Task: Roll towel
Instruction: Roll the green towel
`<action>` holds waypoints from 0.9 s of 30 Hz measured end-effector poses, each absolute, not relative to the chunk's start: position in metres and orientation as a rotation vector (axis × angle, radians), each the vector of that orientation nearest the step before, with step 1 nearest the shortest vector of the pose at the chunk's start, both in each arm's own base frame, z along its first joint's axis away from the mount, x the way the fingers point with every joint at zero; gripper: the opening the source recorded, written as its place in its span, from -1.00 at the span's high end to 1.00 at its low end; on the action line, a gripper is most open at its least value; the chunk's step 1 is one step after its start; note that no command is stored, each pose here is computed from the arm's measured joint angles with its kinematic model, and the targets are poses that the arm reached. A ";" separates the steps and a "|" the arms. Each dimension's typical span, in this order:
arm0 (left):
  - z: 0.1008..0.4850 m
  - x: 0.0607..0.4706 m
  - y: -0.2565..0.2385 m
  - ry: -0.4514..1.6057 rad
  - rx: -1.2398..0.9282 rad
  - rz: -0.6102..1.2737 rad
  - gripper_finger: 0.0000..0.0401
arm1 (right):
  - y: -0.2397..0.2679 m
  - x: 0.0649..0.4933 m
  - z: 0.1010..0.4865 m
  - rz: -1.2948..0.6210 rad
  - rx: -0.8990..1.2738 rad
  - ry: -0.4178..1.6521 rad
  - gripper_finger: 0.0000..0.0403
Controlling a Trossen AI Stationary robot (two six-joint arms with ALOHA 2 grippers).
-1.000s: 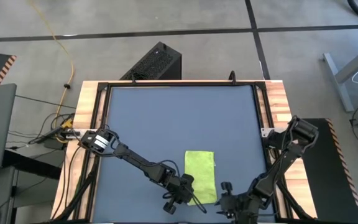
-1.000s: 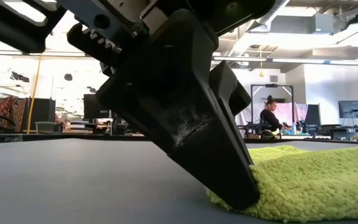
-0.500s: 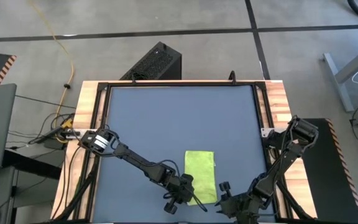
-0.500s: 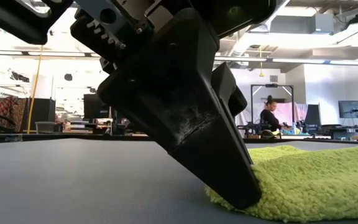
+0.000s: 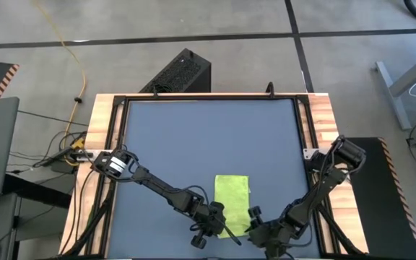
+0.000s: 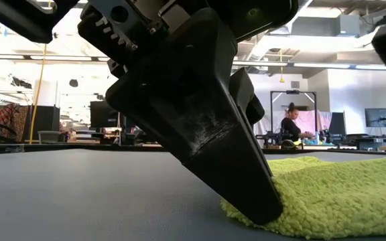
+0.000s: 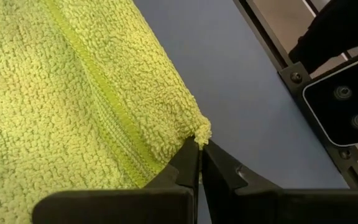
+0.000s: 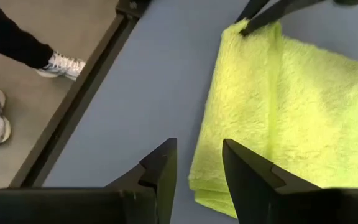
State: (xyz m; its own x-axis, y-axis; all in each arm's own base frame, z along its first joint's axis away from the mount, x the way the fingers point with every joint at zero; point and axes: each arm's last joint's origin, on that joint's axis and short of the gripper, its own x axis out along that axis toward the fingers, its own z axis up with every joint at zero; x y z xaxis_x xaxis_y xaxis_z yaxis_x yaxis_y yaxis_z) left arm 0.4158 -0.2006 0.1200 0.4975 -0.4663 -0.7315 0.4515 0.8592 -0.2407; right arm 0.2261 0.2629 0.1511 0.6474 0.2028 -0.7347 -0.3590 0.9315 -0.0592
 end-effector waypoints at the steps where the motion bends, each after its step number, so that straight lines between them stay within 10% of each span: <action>1: 0.120 0.416 -0.201 0.891 -0.018 -0.555 1.00 | 0.263 0.228 0.150 0.323 -0.205 0.810 0.22; 27: 0.121 0.416 -0.201 0.887 -0.020 -0.561 1.00 | 0.258 0.219 0.130 0.184 -0.090 0.890 0.48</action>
